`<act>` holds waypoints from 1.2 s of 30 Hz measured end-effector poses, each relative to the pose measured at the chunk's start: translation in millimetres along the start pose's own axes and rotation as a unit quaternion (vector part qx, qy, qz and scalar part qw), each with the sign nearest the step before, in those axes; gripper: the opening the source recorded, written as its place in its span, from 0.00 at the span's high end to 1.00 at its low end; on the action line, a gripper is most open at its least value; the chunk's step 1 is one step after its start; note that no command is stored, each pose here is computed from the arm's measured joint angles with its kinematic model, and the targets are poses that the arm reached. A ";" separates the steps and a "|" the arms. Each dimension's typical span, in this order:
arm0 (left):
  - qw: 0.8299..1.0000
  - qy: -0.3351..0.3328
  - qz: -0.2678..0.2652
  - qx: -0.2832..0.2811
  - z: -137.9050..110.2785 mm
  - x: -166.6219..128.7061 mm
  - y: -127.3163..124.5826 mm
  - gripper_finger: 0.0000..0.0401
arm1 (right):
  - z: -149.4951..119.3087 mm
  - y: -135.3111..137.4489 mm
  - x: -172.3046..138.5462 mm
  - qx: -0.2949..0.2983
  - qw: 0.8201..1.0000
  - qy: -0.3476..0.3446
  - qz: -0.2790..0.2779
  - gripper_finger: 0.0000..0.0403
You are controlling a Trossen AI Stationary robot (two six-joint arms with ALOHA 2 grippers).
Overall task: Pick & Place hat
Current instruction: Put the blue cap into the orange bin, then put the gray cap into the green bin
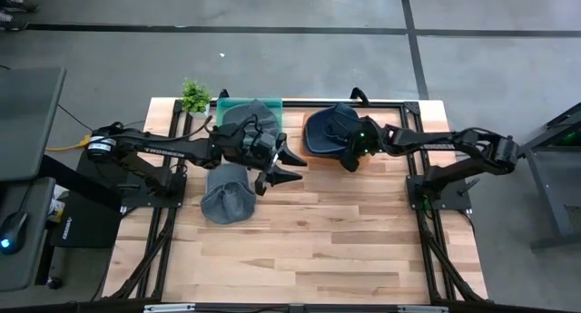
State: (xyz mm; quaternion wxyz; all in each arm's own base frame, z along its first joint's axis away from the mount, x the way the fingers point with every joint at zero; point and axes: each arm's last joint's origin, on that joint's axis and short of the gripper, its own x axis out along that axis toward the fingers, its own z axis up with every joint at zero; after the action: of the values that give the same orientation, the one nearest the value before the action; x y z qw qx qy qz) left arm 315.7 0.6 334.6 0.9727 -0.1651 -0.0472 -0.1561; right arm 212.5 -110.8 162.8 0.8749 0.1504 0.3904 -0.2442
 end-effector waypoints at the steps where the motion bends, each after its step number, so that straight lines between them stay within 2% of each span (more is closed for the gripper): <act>1: 1.000 0.000 0.000 0.000 0.1 0.0 0.0 0.50 | 1.0 0.4 -3.1 -0.004 1.000 -0.005 0.005 0.55; 5: 1.000 -0.001 0.001 0.005 0.6 -0.4 0.1 0.50 | 5.2 1.0 -20.0 -0.009 0.999 -0.030 0.013 0.44; 9: 1.000 -0.006 0.004 0.009 1.3 -0.3 0.1 0.50 | 8.1 1.4 -35.0 -0.013 0.998 -0.054 0.018 0.40; 27: 1.000 0.008 0.020 0.003 -1.7 -0.3 1.9 0.50 | 11.1 2.2 -60.4 -0.033 0.994 -0.097 0.033 0.39; 29: 0.999 0.033 0.041 -0.006 -7.3 -0.7 4.6 0.50 | 10.8 2.9 -64.2 -0.035 0.994 -0.101 0.038 0.39; 31: 0.994 0.066 0.090 -0.021 -13.0 -4.5 7.4 0.50 | 10.9 4.4 -69.1 -0.043 0.992 -0.110 0.048 0.39; 36: 0.963 0.140 0.223 -0.056 -27.4 -17.8 14.7 0.50 | 10.4 10.3 -85.3 -0.061 0.986 -0.139 0.061 0.39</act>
State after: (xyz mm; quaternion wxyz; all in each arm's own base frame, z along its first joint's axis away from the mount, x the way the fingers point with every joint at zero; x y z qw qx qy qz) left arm 304.7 9.7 301.8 0.9689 -0.2024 0.1367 0.0408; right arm 175.3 -80.5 234.8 0.9415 0.0848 0.2688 -0.1846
